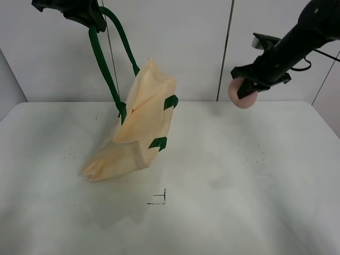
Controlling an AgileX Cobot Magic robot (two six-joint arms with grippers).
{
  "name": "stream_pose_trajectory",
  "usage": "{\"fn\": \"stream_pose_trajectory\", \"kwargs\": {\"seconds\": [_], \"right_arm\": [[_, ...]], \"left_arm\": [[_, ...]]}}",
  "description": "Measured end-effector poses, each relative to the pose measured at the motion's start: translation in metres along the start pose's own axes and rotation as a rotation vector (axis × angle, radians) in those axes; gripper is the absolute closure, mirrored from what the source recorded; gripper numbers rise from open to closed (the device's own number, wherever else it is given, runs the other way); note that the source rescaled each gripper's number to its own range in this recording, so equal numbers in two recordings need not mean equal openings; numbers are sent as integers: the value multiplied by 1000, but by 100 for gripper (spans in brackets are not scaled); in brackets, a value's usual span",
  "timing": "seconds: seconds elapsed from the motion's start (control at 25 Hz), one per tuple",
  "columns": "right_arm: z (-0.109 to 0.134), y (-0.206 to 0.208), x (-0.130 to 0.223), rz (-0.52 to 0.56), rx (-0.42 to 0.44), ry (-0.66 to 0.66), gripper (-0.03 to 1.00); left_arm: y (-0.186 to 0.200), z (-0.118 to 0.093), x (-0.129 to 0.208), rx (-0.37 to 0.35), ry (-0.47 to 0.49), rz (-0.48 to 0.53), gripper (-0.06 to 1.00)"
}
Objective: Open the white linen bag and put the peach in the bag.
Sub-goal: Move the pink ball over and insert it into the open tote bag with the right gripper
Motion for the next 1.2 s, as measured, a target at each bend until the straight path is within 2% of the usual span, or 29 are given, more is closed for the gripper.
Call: {"fn": "stream_pose_trajectory", "kwargs": {"seconds": [0.08, 0.24, 0.36, 0.44, 0.6, 0.88, 0.96, 1.0, 1.08, 1.16, 1.2], "right_arm": [[30, 3, -3, -17, -60, 37, 97], [96, -9, 13, -12, -166, 119, 97], [142, -32, 33, -2, -225, 179, 97], [162, -52, 45, 2, -242, 205, 97], [181, -93, 65, 18, -247, 227, 97], [174, -130, 73, 37, -235, 186, 97], [176, -132, 73, 37, -249, 163, 84], [176, -132, 73, 39, -254, 154, 69], [177, -132, 73, 40, -258, 148, 28], [177, -132, 73, 41, -256, 156, 9], [177, -131, 72, 42, -250, 170, 4]], "left_arm": [[0, 0, 0, 0, 0, 0, 94], [0, 0, 0, 0, 0, 0, 94], [0, 0, 0, 0, 0, 0, 94], [0, 0, 0, 0, 0, 0, 94], [0, 0, 0, 0, 0, 0, 94], [0, 0, 0, 0, 0, 0, 94], [0, 0, 0, 0, 0, 0, 94], [0, 0, 0, 0, 0, 0, 94], [0, 0, 0, 0, 0, 0, 94], [0, 0, 0, 0, 0, 0, 94], [0, 0, 0, 0, 0, 0, 94]]}}
Point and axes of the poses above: a point on each arm's last joint axis where the gripper is mounted, y pointing back along that axis away from the gripper, z along the wrist's bending axis when the last joint is at zero, x = y × z, the point moved 7 cm from there along -y, pointing out along that axis toward the gripper, and after that the axes turned 14 degrees about -y, right-handed, at the moved point
